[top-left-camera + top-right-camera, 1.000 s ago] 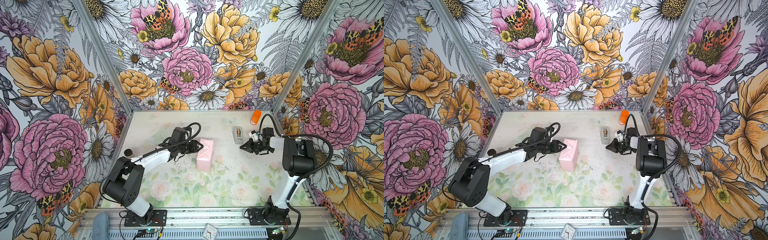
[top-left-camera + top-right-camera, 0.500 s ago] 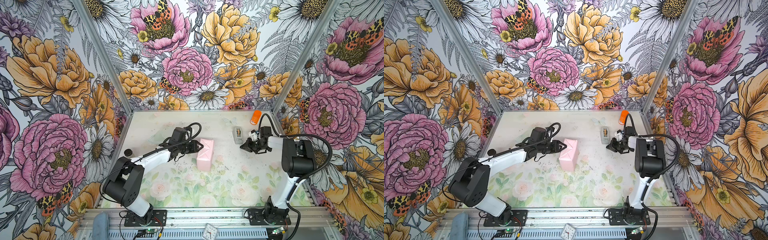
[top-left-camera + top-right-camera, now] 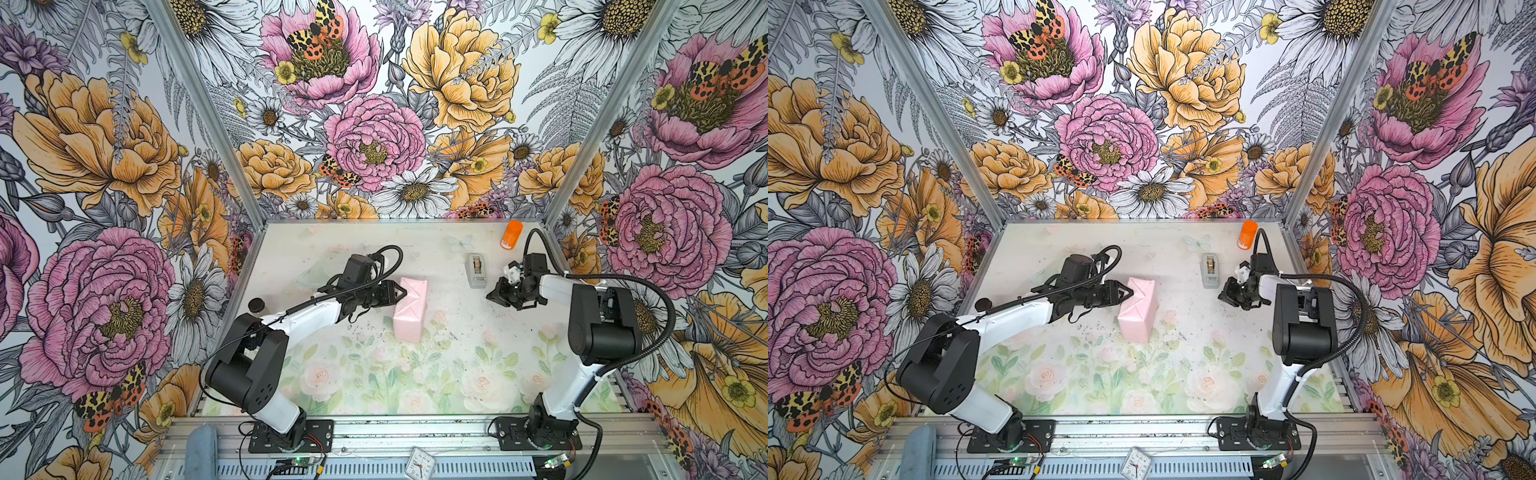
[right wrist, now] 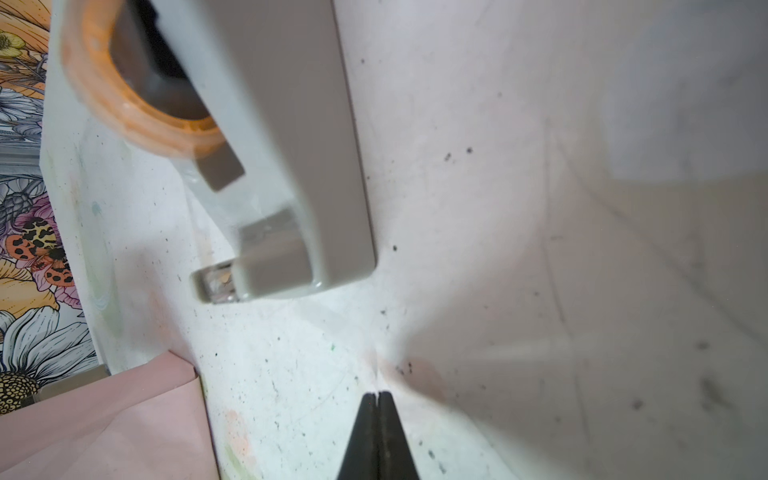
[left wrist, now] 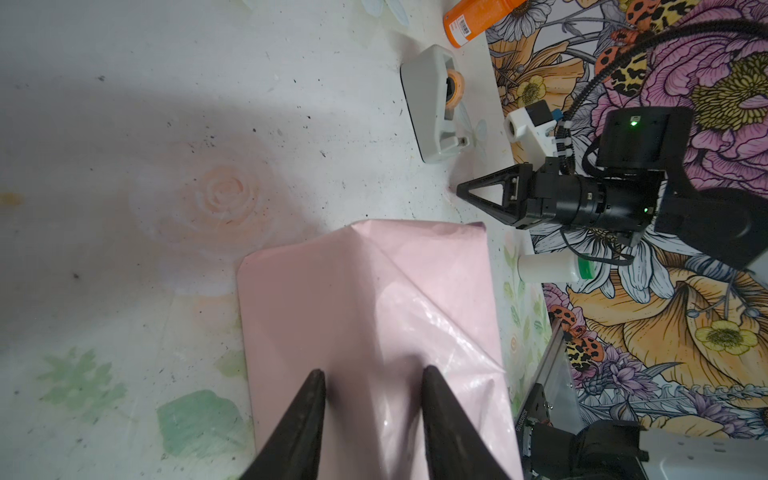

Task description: Wrap the gift box in paper

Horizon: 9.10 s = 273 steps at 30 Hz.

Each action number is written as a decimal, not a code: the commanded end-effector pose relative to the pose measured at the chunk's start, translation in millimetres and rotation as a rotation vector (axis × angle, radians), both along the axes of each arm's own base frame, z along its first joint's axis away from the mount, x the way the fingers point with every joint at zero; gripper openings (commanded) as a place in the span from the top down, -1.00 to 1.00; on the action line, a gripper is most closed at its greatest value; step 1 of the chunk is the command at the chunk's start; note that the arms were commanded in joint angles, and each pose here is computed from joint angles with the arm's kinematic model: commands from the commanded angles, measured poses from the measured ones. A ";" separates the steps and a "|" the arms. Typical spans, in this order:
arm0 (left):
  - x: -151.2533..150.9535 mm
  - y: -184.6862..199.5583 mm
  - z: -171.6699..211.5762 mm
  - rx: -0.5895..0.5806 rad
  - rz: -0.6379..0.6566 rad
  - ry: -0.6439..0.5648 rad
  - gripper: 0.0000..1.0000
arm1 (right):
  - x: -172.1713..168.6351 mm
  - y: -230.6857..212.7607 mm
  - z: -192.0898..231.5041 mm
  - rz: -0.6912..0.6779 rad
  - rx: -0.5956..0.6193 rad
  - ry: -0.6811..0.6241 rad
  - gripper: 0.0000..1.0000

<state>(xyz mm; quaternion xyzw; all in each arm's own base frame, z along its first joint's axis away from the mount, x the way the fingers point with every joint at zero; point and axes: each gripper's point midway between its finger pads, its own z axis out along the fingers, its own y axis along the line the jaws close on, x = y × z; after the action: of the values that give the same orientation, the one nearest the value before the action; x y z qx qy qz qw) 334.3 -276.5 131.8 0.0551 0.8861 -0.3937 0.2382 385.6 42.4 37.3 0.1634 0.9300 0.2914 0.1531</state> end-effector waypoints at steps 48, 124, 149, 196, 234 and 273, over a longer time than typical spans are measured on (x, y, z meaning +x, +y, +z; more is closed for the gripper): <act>-21.5 5.6 -31.1 0.125 -0.016 0.078 0.20 | -89.1 232.2 202.0 0.835 0.254 -0.381 1.00; -13.6 -8.7 69.1 -0.006 -0.025 -0.189 0.48 | -81.1 215.0 98.9 0.821 0.102 0.054 1.00; -12.2 -53.3 56.1 -0.035 -0.138 -0.174 0.76 | -82.1 215.0 98.6 0.823 0.104 0.055 1.00; -5.1 -31.4 -11.7 0.080 -0.069 -0.077 0.77 | -98.5 216.2 132.6 0.829 0.174 -0.005 0.87; -7.0 -31.8 -16.5 0.083 -0.070 -0.068 0.76 | -102.8 203.0 110.5 0.789 0.147 0.031 0.71; -1.1 -49.2 71.5 -0.012 -0.109 -0.230 0.60 | -87.1 185.9 169.9 0.584 0.033 -0.277 0.73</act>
<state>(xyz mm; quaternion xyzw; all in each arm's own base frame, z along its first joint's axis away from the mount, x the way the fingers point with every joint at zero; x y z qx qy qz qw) 333.1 -327.1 181.5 0.1356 0.8552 -0.4056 0.2927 291.0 220.4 194.0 -0.1375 0.9076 0.3629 0.1605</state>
